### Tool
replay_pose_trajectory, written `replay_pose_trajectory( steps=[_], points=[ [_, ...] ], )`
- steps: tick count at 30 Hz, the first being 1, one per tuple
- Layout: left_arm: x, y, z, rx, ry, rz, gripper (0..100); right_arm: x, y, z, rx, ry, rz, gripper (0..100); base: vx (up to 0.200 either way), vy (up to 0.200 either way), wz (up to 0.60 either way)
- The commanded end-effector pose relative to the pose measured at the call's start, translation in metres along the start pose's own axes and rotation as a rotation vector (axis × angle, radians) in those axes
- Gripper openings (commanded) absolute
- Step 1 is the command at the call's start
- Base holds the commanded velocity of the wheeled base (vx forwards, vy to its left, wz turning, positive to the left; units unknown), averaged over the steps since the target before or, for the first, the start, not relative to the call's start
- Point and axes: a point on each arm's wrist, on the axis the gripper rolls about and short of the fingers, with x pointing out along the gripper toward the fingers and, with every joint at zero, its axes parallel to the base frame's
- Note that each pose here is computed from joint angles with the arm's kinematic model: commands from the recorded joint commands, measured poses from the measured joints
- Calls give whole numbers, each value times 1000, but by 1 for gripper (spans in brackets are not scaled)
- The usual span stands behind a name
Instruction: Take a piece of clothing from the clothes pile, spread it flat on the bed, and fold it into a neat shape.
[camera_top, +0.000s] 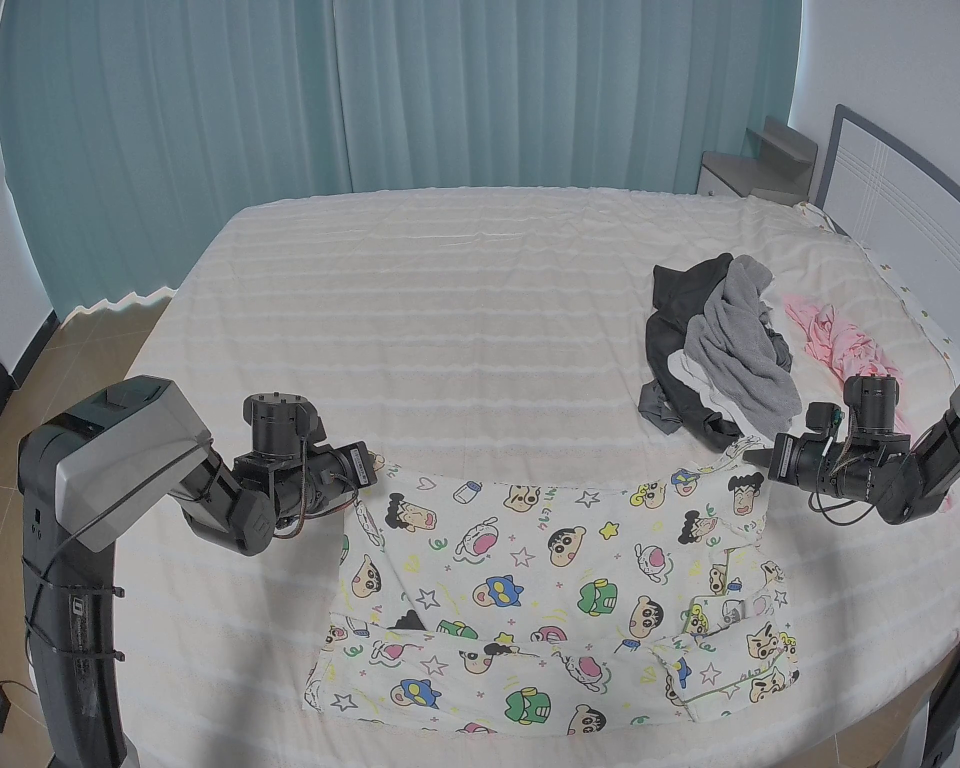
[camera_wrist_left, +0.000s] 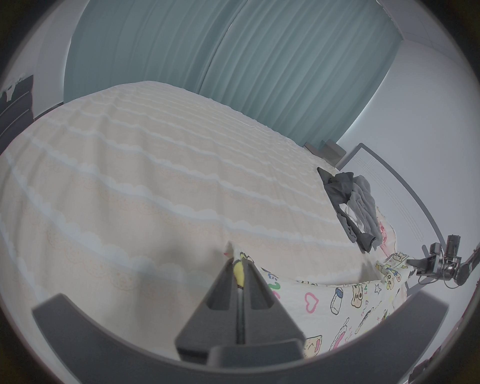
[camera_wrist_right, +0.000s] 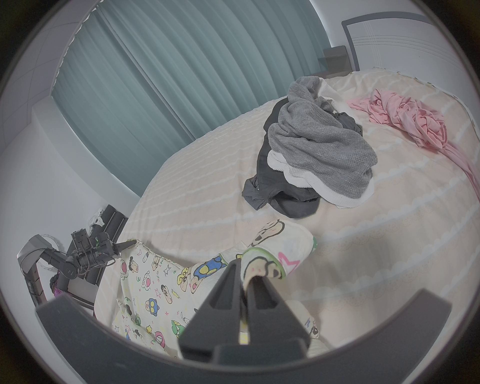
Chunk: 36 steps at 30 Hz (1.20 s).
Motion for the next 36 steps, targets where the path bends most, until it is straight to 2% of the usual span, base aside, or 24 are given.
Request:
replay_pose_trajectory(
  steps=[1, 7, 10, 14, 27, 33, 36],
  points=[
    [-140, -22, -23, -4, 1, -14, 0, -33, 34, -36, 53, -19, -55, 0, 0, 0, 0],
    [-151, -23, -35, 4, -3, -31, 0, -38, 37, -51, 54, -19, -101, 0, 0, 0, 0],
    [-158, -24, -39, 7, 6, -36, 0, -42, 39, -60, 44, -23, -98, 0, 0, 0, 0],
    [-162, -25, -38, 7, -3, -30, 0, -44, 39, -61, 40, -51, -93, 0, 0, 0, 0],
    [-159, -23, -41, 3, -2, -2, 0, -47, 35, -66, 50, -38, -109, 0, 0, 0, 0],
    [-150, -21, -41, 1, 4, 4, 0, -45, 36, -57, 45, -72, -99, 0, 0, 0, 0],
    [-136, -21, -35, -5, -18, 2, 0, -39, 36, -45, 40, -119, -89, 0, 0, 0, 0]
  ],
)
